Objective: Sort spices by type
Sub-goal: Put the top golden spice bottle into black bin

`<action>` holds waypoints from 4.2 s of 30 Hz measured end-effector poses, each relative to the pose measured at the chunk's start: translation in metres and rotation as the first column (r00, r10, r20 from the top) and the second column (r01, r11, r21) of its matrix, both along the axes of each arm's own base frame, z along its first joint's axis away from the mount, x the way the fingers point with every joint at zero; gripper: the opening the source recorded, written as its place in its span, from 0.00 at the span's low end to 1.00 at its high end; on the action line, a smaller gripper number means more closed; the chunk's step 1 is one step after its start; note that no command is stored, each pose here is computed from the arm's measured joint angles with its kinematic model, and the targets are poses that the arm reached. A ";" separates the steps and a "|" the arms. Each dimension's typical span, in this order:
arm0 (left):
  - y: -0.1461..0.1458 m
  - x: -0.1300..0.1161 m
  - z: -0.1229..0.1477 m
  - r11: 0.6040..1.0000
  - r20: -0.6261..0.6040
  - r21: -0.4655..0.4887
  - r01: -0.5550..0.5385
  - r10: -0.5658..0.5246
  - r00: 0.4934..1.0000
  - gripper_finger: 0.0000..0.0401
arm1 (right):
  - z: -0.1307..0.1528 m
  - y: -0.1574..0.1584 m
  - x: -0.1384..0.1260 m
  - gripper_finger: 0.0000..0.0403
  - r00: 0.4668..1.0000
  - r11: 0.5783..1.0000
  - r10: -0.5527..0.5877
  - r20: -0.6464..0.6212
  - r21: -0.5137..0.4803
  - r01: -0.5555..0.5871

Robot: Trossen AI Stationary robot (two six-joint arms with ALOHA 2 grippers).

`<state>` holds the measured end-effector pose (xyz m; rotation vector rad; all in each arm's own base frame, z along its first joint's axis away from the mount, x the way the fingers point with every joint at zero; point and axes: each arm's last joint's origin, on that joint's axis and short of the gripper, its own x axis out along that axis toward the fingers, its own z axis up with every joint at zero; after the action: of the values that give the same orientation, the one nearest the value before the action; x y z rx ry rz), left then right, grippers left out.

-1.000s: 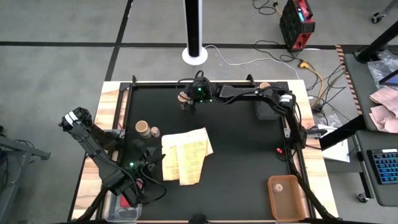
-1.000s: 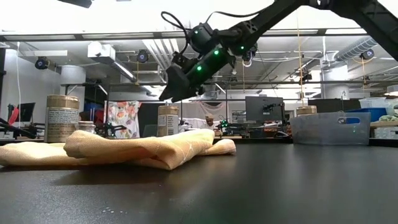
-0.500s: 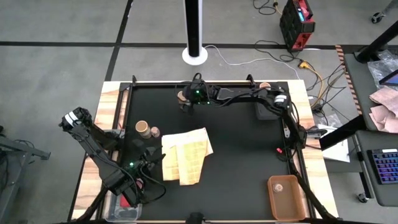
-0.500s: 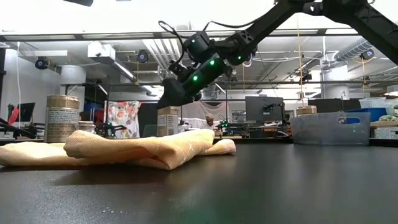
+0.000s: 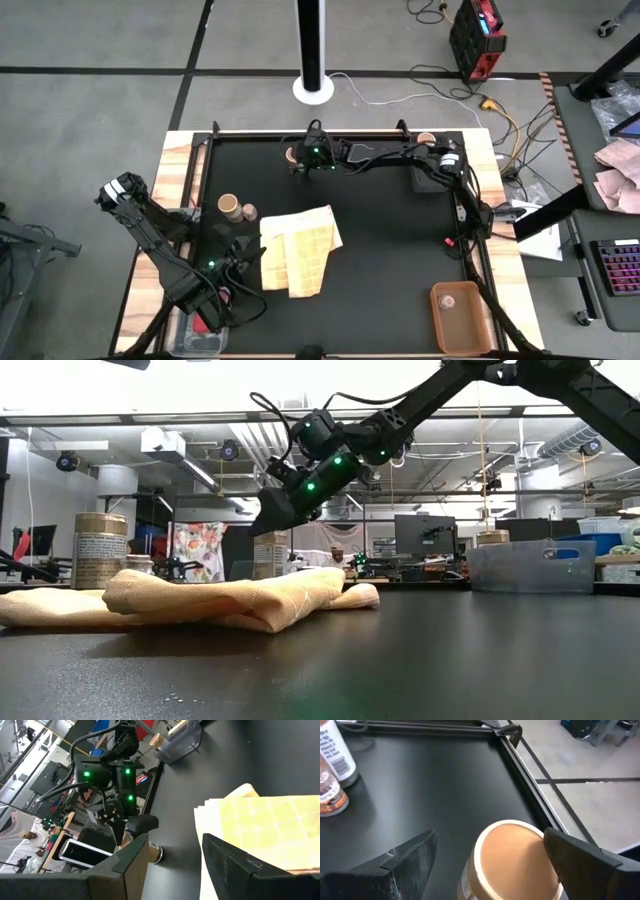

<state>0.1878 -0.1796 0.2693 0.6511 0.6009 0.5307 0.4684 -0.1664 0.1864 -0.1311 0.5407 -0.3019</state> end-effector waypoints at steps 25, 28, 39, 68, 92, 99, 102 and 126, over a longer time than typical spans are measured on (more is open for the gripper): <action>0.001 -0.001 -0.003 1.000 0.002 -0.002 -0.006 0.006 1.000 0.43 | -0.002 -0.017 -0.006 0.88 0.999 0.991 -0.036 -0.040 0.127 0.041; 0.001 -0.001 -0.003 1.000 0.002 -0.002 -0.006 0.006 1.000 0.43 | -0.009 -0.018 -0.003 0.87 0.999 0.991 -0.032 -0.038 0.130 0.036; 0.001 -0.001 -0.004 1.000 0.001 0.001 -0.006 0.006 1.000 0.43 | -0.015 -0.018 -0.001 0.72 0.999 0.991 -0.030 -0.027 0.126 0.033; 0.000 0.000 -0.007 1.000 0.024 -0.027 -0.007 0.007 1.000 0.43 | 0.052 0.030 -0.029 0.67 0.996 0.979 0.078 0.053 0.185 -0.087; -0.001 0.002 -0.005 0.999 0.114 0.035 -0.002 -0.002 0.993 0.43 | 0.093 0.122 -0.205 0.67 0.876 0.849 -0.482 0.022 0.258 0.461; 0.002 0.003 -0.006 0.995 0.146 0.095 -0.008 -0.006 0.989 0.43 | 0.097 0.124 -0.259 0.67 0.699 0.671 -0.715 -0.008 0.276 0.688; 0.004 0.005 -0.006 0.995 0.152 0.100 -0.018 0.002 0.988 0.43 | 0.100 0.125 -0.272 0.67 0.672 0.643 -0.740 -0.001 0.291 0.708; 0.019 0.018 -0.006 0.989 0.137 0.123 -0.088 0.071 0.988 0.43 | 0.076 0.115 -0.323 0.67 0.285 0.278 -0.957 -0.051 0.111 0.954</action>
<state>0.2055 -0.1607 0.2634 0.7098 0.4718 0.6860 0.1456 -0.0511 0.2622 0.3734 0.5558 -1.5089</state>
